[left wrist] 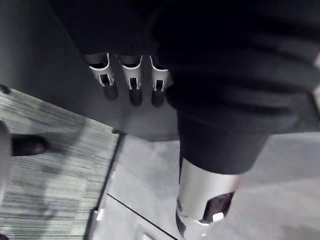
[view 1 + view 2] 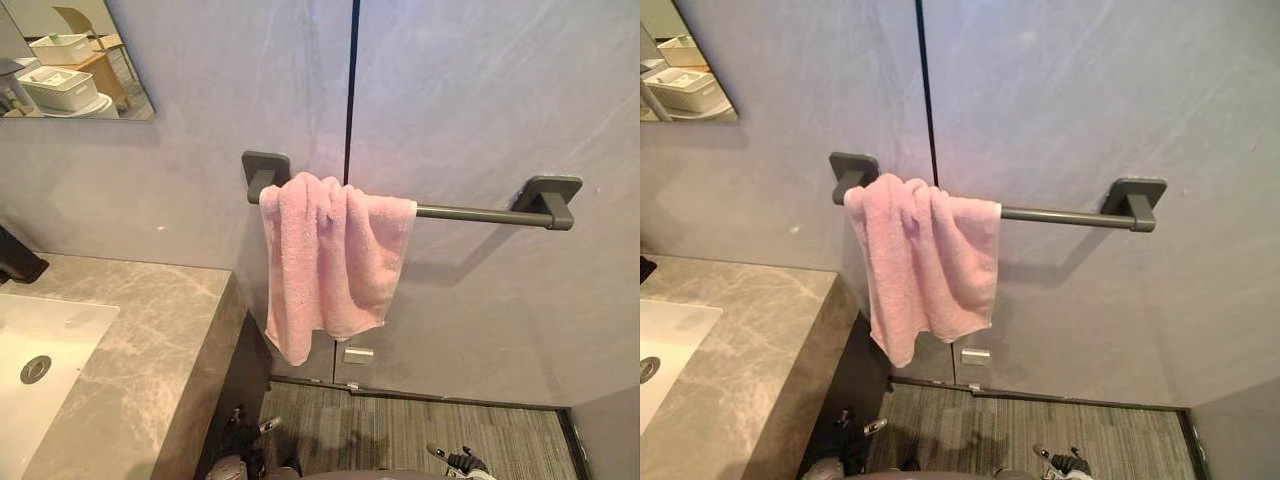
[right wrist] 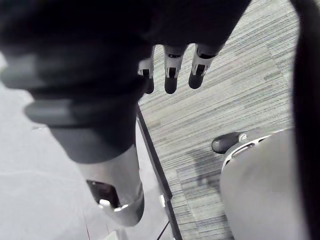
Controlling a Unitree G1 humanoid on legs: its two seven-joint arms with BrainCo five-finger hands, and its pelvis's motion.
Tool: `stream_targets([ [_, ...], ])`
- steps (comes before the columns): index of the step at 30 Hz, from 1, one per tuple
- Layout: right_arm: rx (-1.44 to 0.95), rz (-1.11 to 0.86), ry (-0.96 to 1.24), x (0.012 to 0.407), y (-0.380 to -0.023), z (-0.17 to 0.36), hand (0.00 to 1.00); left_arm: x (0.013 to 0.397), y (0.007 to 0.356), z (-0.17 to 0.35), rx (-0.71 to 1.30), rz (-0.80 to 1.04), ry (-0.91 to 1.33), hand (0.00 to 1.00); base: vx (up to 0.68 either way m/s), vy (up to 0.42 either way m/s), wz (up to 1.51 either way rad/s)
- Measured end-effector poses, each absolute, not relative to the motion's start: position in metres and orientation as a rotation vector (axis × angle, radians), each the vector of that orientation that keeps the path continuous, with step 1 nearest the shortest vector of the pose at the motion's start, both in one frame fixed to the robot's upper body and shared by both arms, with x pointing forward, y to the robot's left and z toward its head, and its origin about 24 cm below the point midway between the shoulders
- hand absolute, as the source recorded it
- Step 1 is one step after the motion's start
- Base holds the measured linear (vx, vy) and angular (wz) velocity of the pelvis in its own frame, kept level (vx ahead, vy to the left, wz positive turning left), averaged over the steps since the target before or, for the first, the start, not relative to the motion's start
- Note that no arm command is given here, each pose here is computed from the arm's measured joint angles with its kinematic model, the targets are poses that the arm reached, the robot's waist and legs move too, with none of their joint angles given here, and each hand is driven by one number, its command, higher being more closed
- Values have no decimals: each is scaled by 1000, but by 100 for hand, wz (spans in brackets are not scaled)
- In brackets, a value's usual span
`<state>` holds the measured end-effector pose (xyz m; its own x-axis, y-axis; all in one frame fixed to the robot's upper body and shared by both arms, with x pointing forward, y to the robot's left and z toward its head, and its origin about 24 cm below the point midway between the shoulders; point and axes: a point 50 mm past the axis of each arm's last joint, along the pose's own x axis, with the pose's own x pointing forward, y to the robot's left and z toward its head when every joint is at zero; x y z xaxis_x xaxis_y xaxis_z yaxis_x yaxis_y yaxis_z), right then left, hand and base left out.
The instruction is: Organize washtable
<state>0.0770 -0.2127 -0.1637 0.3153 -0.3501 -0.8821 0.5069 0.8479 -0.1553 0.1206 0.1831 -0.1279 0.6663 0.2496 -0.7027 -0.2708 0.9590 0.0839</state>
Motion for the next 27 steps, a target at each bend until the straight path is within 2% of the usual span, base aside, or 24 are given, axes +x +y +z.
stream_targets([
  [7,103,-547,1106,71,-217,-161,0,137,179,-92,-101,301,566,0,-9,-3,0],
  [17,64,-544,1127,59,-216,-162,0,145,174,-54,-139,305,387,0,1,-4,2],
  [27,31,-527,1174,43,-217,-163,0,148,158,-26,-166,229,266,0,-38,-9,-4],
])
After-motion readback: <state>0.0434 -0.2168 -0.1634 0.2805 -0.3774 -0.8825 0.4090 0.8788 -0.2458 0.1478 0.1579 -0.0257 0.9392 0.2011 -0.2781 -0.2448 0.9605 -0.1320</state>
